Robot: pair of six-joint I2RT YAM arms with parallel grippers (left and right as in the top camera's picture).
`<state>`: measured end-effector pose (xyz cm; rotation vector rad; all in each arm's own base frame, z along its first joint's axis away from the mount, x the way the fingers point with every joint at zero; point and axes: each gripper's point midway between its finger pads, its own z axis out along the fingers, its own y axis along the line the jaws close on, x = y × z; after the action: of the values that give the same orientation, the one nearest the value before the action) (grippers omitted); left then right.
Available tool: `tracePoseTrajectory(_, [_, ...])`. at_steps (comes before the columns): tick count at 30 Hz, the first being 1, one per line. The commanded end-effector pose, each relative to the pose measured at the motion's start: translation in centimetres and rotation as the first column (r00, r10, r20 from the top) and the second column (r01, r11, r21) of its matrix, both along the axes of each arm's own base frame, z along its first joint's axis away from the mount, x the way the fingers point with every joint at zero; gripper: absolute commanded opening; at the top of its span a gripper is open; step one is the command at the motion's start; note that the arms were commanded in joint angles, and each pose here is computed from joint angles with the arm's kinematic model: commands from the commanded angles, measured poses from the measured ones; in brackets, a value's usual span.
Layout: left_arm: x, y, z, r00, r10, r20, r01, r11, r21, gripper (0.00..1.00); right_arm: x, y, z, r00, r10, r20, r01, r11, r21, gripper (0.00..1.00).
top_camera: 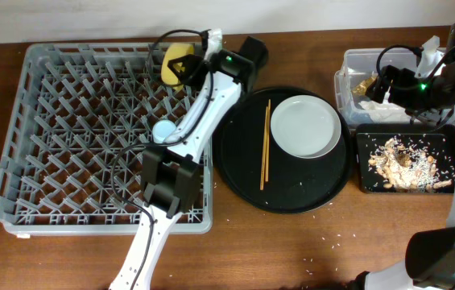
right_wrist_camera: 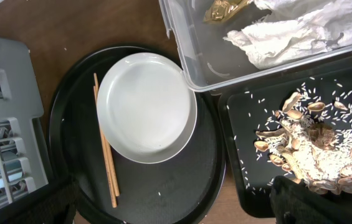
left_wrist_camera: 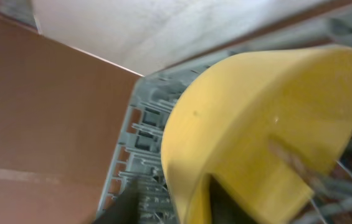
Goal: Sort waste into correct bins and load items into the dishwasher rack
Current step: 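Place yellow bowl upright at back of rack with left gripper, then grasp edge of white plate with left gripper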
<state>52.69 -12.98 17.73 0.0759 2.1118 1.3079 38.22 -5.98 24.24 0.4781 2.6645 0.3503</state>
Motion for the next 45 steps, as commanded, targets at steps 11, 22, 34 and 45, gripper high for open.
tracePoseTrajectory(11, [-6.3, -12.8, 0.0, 0.885, -0.424, -0.194, 0.14, 0.639, -0.757, 0.7, -0.1, -0.2, -0.3, 1.0, -0.001, -0.01, 0.001, 1.0, -0.011, 0.99])
tracePoseTrajectory(22, [-9.4, -23.9, -9.3, 0.752, -0.613, -0.243, -0.054, 0.31, -0.949, 0.64, -0.1, -0.2, -0.3, 1.0, -0.001, -0.013, 0.001, 1.0, -0.01, 0.99])
tracePoseTrajectory(34, [-12.7, -25.1, -14.3, 0.696, -0.614, -0.372, -0.094, 0.436, -0.895, 0.44, -0.1, -0.2, -0.3, 1.0, -0.001, -0.014, 0.001, 1.0, -0.009, 0.98])
tracePoseTrajectory(45, [-12.3, -24.3, -15.1, 0.719, -0.576, -0.39, -0.094, 0.475, -0.875, 0.43, -0.2, -0.2, -0.3, 1.0, -0.001, -0.015, 0.001, 1.0, -0.009, 0.99])
